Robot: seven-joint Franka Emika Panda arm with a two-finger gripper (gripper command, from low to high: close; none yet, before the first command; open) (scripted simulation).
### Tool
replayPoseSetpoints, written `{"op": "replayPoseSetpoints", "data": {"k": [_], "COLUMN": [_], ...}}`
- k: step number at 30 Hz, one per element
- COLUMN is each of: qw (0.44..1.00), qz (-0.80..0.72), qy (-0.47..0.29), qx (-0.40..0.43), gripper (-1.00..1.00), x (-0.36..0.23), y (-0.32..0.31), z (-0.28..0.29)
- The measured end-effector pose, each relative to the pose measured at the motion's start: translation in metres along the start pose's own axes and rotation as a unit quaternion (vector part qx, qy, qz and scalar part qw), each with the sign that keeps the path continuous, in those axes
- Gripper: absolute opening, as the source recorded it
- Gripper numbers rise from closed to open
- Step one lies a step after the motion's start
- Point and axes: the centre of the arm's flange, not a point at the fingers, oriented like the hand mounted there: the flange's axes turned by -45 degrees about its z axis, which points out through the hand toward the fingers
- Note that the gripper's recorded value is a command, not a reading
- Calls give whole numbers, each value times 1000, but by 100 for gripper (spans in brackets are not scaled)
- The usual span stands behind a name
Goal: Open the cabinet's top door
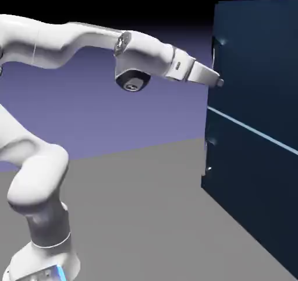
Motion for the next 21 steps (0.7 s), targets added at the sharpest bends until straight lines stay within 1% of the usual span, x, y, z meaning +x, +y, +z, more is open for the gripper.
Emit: {"op": "replayPoseSetpoints", "data": {"k": [11,21], "qw": [997,992], "qz": [0,-2], "qy": [73,124], "qx": [-4,-2], "gripper": [0,0], "x": [22,25], "y": [-28,-70], "z": [-6,6]}}
